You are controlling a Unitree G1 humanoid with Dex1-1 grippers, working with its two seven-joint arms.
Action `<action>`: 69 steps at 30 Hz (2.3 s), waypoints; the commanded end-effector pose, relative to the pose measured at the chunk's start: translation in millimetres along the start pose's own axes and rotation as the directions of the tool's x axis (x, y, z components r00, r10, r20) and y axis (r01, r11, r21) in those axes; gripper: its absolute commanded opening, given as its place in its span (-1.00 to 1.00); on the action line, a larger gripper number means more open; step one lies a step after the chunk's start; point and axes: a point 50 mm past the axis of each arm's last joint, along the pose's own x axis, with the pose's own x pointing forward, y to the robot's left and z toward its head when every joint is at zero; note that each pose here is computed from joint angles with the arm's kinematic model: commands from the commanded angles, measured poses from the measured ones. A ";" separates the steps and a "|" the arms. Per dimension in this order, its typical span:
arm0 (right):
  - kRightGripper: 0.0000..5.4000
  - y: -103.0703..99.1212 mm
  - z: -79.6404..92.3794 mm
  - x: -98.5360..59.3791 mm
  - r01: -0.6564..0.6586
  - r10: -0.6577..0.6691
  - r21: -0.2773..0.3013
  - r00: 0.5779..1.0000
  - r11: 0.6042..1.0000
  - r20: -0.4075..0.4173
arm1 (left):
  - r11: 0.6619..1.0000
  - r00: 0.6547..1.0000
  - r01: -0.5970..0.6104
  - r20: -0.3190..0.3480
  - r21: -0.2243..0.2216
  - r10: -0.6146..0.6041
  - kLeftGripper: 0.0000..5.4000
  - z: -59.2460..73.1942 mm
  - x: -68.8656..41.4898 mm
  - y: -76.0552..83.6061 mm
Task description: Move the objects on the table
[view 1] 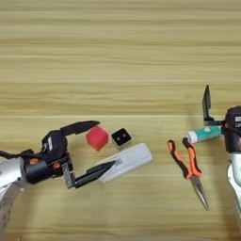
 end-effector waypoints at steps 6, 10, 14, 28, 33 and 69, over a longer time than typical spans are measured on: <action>1.00 0.3 -2.5 -0.8 -0.027 0.028 0.041 0.999 0.999 -0.028 | 1.000 0.995 0.024 -0.093 -0.010 -0.025 0.99 -17.8 -2.8 -2.6; 1.00 -0.3 -3.7 -1.3 -0.034 0.037 0.060 0.998 0.998 -0.046 | 1.000 0.993 0.014 -0.113 -0.010 -0.015 0.99 -23.4 -3.3 -1.5; 1.00 -0.6 -4.8 -1.5 -0.040 0.044 0.071 0.997 0.997 -0.062 | 1.000 0.992 -0.019 -0.122 0.000 0.019 0.99 -28.7 -3.2 2.2; 1.00 -0.1 -10.0 -2.2 -0.046 0.061 0.108 0.989 0.993 -0.135 | 0.998 0.992 -0.035 -0.126 -0.050 0.029 0.99 -40.5 -1.4 2.5; 1.00 0.4 -10.7 -2.4 -0.049 0.065 0.108 0.987 0.993 -0.144 | 0.997 0.988 0.018 -0.150 -0.081 -0.030 0.99 -41.5 -2.4 -4.6; 1.00 7.6 -5.5 -1.9 -0.056 0.071 0.123 0.990 0.991 -0.125 | 0.998 0.919 0.065 -0.391 0.027 -0.049 0.99 -50.7 13.4 7.8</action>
